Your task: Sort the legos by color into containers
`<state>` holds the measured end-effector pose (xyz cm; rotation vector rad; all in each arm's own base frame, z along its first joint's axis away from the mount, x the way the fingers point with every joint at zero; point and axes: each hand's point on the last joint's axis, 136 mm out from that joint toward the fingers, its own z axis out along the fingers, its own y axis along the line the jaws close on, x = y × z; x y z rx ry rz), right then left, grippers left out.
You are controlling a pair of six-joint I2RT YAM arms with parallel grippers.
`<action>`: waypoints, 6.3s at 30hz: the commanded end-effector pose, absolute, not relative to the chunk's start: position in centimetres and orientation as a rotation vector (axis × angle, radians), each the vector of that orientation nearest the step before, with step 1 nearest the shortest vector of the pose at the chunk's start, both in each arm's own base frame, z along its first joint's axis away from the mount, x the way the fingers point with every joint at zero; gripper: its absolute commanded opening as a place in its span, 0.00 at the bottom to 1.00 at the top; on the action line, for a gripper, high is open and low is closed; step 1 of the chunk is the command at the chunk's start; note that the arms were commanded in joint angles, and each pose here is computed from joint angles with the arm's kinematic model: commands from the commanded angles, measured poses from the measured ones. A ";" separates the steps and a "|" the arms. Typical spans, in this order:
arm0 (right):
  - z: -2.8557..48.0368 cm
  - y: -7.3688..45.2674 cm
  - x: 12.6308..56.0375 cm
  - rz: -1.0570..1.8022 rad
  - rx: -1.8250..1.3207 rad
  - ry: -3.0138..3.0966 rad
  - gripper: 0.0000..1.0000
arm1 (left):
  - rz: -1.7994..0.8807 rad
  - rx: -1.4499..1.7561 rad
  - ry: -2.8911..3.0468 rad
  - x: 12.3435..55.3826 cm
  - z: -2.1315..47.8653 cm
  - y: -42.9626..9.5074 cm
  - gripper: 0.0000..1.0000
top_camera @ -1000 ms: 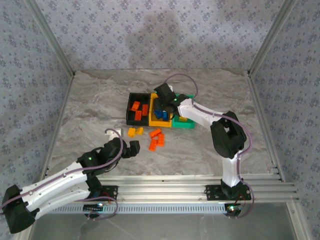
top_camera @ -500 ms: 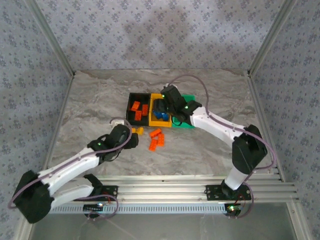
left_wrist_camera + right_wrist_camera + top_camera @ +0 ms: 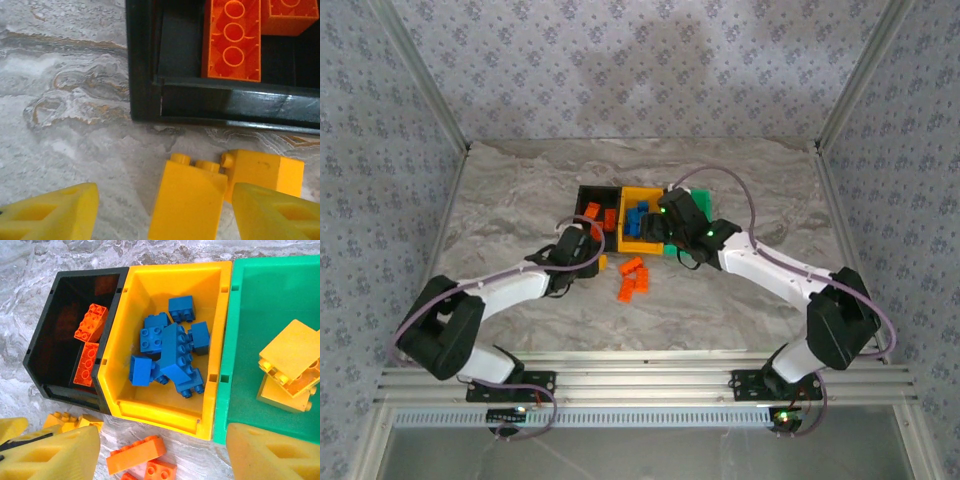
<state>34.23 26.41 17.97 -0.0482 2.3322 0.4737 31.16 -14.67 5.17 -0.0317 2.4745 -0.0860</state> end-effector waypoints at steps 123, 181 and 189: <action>10.6 28.3 27.6 0.372 -0.211 2.494 0.21 | -0.311 -0.184 2.178 20.7 14.2 -11.2 1.00; 19.5 20.6 28.5 0.593 0.079 2.199 0.73 | -0.110 0.547 2.645 23.4 2.6 -27.4 0.65; 20.6 19.2 28.3 0.602 0.111 2.160 0.74 | -0.040 0.560 2.695 22.9 0.7 -26.5 0.46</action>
